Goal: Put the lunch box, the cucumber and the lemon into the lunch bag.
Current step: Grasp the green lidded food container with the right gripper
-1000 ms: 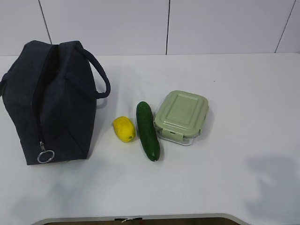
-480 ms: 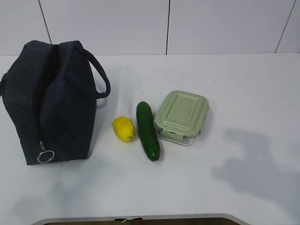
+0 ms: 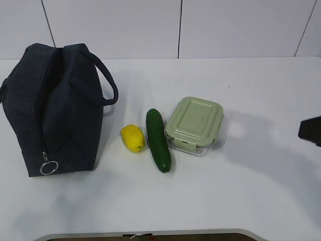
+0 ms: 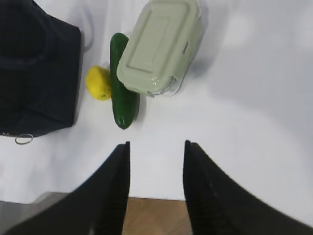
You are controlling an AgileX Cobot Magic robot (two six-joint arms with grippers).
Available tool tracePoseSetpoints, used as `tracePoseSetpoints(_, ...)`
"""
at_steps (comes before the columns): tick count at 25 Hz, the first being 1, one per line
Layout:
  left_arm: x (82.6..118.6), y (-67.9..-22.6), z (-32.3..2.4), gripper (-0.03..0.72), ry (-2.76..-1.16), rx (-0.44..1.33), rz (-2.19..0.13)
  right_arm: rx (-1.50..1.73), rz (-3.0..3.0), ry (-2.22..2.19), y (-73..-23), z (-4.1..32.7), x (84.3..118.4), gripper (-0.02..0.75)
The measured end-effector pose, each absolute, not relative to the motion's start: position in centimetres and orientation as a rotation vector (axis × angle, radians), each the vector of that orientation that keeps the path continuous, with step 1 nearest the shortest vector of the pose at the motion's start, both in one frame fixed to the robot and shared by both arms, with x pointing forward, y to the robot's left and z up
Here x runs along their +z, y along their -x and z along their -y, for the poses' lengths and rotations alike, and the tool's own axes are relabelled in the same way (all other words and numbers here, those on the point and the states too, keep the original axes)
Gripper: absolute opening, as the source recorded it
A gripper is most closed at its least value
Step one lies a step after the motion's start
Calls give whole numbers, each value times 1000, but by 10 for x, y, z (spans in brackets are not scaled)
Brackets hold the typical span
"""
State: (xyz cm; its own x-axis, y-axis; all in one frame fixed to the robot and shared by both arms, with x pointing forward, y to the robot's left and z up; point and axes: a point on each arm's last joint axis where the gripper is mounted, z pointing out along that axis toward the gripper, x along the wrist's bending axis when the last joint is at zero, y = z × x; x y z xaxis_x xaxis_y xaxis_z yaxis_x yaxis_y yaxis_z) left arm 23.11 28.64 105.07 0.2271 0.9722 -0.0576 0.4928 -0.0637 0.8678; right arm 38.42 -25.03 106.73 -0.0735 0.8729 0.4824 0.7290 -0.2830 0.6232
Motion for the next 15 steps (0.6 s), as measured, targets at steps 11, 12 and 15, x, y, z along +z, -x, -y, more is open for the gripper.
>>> tracePoseSetpoints(11,1051,-231,-286,239,-1682,738,-1381,1328,-1679,-2172,-456,238,1073,421)
tracePoseSetpoints(12,1051,-231,-286,239,-1682,738,-1381,1321,-1675,-2186,-461,238,1071,430)
tracePoseSetpoints(15,1051,-231,-286,239,-1682,738,-1381,1310,-1668,-2251,-474,235,1064,440)
